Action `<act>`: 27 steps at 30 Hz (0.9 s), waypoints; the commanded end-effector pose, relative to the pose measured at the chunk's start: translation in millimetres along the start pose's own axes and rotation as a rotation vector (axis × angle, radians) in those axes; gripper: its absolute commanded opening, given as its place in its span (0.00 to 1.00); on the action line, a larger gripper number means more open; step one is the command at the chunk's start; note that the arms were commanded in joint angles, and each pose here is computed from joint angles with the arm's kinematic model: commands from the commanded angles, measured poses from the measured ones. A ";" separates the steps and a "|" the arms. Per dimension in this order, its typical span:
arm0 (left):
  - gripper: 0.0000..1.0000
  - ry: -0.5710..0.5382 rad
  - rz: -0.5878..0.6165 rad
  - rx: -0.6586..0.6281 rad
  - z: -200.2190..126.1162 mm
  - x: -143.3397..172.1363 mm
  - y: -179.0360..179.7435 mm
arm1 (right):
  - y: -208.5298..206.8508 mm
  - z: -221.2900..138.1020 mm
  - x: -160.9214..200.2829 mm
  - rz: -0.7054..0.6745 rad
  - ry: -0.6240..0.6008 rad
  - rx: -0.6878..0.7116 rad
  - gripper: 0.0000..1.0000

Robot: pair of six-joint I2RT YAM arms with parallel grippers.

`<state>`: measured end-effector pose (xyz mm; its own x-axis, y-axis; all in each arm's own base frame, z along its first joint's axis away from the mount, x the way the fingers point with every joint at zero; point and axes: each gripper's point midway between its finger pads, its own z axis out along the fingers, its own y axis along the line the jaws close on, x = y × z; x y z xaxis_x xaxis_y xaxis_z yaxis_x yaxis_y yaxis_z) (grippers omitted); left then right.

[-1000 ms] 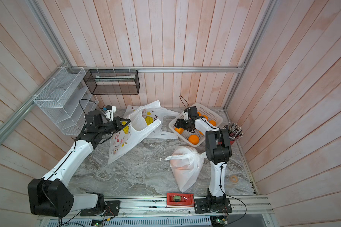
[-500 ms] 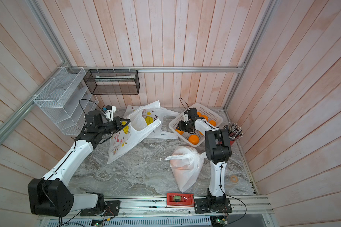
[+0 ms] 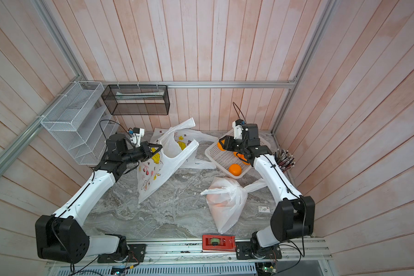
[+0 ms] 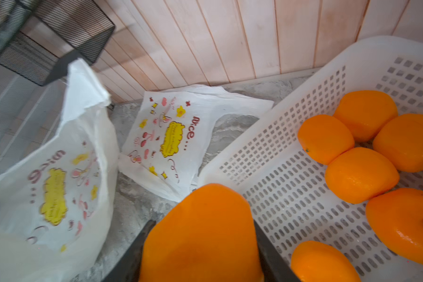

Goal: Place the oranges into plastic bags & tie knots
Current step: Pick up the orange from the basket, then place the orange in the plastic bag.

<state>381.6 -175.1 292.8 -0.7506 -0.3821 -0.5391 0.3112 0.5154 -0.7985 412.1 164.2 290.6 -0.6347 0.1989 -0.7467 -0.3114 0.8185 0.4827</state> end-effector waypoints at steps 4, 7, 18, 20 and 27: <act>0.00 0.016 0.029 0.060 14.1 0.7 -24.3 | 89.6 -40.6 -10.4 -0.059 -0.115 -0.222 0.42; 0.00 0.027 0.040 0.078 17.7 5.6 -32.8 | 126.5 -45.1 -16.0 -0.102 -0.131 -0.309 0.42; 0.00 0.018 0.107 0.150 4.9 18.6 -65.2 | 185.6 25.8 13.5 -0.211 0.008 -0.450 0.42; 0.00 -0.005 0.106 0.142 0.8 18.8 -64.1 | 189.5 42.7 28.9 -0.215 0.059 -0.457 0.42; 0.00 -0.039 0.074 0.151 -4.3 25.7 -57.9 | 196.8 82.8 78.7 -0.167 0.221 -0.504 0.44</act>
<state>338.9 -212.8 328.1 -0.7120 -0.3523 -0.6074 0.4556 0.4264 -0.7814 367.1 371.9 280.0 -0.6601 -0.0638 -0.7484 -0.6617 0.5211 0.5391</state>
